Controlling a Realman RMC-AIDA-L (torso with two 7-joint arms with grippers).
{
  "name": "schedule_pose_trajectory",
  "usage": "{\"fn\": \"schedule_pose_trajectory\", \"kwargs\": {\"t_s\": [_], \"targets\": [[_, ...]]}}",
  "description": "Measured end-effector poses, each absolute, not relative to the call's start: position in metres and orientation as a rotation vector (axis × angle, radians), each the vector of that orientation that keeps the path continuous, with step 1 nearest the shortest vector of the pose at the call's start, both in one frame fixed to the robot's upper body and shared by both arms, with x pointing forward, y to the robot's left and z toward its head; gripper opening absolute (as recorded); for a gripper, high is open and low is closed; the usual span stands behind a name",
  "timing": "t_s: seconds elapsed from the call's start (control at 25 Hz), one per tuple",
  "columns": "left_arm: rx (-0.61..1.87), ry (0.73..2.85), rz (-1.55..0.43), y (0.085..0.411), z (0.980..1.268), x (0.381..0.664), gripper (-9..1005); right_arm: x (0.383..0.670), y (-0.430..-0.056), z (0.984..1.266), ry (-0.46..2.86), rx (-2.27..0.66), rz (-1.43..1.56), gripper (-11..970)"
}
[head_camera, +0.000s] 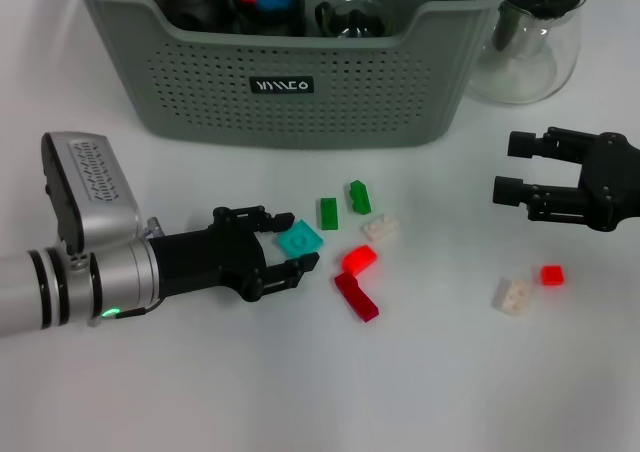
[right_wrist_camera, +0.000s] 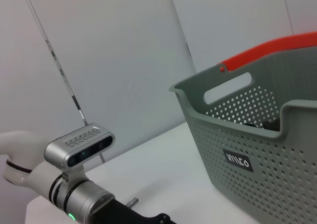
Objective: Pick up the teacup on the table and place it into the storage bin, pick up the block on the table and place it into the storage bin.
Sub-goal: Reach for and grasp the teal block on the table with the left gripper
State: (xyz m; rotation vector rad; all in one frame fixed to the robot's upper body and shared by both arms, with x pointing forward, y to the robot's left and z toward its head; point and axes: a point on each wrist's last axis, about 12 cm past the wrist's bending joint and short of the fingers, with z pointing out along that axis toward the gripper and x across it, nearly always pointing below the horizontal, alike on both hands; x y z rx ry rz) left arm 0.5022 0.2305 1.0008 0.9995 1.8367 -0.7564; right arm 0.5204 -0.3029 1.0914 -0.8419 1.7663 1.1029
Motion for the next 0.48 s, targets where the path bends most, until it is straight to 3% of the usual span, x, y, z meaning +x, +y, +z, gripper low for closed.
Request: {"fn": "schedule_pose_trajectory", "kwargs": {"t_s": [0.48], "targets": [[1.044,1.793,-0.711,0.2288,0.9995,0.5015,534,0.5203,-0.3028,1.0903,1.771,-0.836,1.1,833]]}}
